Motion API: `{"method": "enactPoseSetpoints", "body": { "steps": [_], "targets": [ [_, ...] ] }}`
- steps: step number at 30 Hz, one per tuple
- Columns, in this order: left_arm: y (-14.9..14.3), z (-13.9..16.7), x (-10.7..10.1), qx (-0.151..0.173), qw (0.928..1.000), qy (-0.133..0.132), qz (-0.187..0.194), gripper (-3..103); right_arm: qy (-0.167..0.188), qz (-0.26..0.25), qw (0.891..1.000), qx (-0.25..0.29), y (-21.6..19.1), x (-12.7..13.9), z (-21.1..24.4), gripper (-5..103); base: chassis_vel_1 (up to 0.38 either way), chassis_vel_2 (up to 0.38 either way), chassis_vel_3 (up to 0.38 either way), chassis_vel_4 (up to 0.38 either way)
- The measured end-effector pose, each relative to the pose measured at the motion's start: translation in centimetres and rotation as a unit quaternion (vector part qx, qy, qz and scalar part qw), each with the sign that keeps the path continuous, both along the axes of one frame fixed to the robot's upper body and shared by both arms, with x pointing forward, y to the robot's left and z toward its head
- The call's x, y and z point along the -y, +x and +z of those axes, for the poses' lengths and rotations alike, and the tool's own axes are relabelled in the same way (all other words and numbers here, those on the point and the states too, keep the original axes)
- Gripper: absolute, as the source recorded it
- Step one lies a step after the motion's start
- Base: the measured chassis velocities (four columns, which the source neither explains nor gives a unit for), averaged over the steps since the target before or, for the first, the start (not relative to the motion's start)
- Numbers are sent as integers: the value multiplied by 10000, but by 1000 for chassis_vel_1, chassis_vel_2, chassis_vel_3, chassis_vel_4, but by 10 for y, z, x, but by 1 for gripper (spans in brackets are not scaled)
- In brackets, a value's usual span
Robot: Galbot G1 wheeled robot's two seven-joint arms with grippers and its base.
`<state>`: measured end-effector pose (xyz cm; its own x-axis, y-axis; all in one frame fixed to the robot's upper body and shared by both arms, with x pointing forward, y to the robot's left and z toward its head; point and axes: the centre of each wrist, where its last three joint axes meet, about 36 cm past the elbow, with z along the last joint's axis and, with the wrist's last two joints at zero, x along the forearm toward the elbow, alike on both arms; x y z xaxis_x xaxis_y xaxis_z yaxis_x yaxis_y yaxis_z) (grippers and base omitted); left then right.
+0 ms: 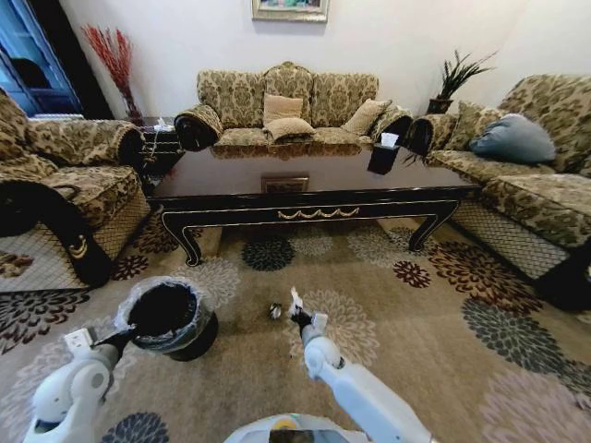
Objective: Move to the front of the table and pick up the trash from the floor, then place it into the trash bin.
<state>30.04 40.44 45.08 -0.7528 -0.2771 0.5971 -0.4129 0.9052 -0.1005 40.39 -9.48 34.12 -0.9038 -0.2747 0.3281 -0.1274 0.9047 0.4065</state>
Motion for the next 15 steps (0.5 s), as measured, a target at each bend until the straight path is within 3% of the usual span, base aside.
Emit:
{"method": "enactPoseSetpoints", "body": {
  "steps": [1, 5, 7, 10, 12, 15],
  "targets": [
    [0, 0, 0, 0, 10000, 0, 0, 2, 0, 0, 10000, 0, 0, 0, 0, 0, 0, 0, 0, 0],
    [1, -7, 20, -39, 9998, -162, -119, 2, 871, 502, 9903, 963, 2, -5, 19, 0, 0, 0, 0, 0],
    [1, -9, 24, -47, 9997, -184, -139, 2, 979, 602, 9875, 1075, 2, -6, 21, 0, 0, 0, 0, 0],
    [3, -16, 40, -91, 9994, -267, -209, 2, 1313, 1063, 9740, 1512, -2, -5, 26, 0, 0, 0, 0, 0],
    [3, -18, 44, -99, 9993, -294, -216, 2, 1355, 1181, 9708, 1588, -3, -5, 27, 0, 0, 0, 0, 0],
    [4, -24, 55, -108, 9989, -397, -227, 2, 1433, 1700, 9570, 1864, -10, 2, 28, 0, 0, 0, 0, 0]
  ]
}}
